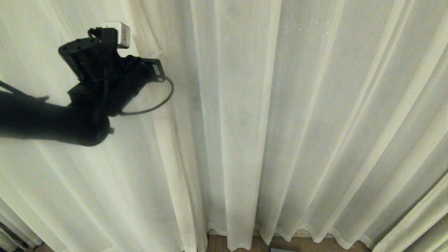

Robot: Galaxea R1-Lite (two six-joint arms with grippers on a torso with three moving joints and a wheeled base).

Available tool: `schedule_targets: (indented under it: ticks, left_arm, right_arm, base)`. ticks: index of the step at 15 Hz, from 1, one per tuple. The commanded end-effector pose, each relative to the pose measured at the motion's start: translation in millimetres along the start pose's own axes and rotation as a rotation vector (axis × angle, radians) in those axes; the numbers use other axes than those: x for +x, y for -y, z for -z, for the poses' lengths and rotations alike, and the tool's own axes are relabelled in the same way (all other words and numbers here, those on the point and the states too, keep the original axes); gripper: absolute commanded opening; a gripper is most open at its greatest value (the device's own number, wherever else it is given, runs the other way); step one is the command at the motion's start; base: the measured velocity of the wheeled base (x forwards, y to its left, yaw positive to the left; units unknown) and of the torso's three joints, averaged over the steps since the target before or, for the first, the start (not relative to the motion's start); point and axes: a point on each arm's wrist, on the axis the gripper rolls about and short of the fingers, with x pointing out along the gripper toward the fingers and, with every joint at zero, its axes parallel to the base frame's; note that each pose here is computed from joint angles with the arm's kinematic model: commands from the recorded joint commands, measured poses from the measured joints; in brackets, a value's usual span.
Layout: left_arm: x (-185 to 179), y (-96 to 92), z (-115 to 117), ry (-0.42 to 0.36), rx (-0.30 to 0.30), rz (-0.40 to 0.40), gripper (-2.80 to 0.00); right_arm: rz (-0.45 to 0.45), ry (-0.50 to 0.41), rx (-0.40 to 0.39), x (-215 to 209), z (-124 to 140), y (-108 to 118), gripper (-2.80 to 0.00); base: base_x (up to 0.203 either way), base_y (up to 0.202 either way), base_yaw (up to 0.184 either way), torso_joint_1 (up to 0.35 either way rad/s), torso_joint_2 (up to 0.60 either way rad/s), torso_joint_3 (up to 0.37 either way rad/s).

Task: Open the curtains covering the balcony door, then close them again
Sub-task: Close the inner curtains on both sides

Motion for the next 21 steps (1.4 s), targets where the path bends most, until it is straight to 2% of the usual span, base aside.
schedule_targets:
  ticks: [1, 21]
  left_arm:
    - [0.6, 0.0, 1.1, 0.001, -0.001, -0.001, -2.80]
    - [0.5, 1.8, 0.8, 0.005, -0.002, 0.007, -2.80]
  right_arm:
    - [0.000, -0.001, 0.000, 0.1, -0.1, 0.0, -2.80]
    - [0.000, -0.001, 0.000, 0.1, -0.1, 0.0, -2.80]
  base:
    - [0.000, -0.187, 0.001, 0.007, 0.01, 0.011]
    - [0.000, -0.183, 0.003, 0.002, 0.00, 0.002]
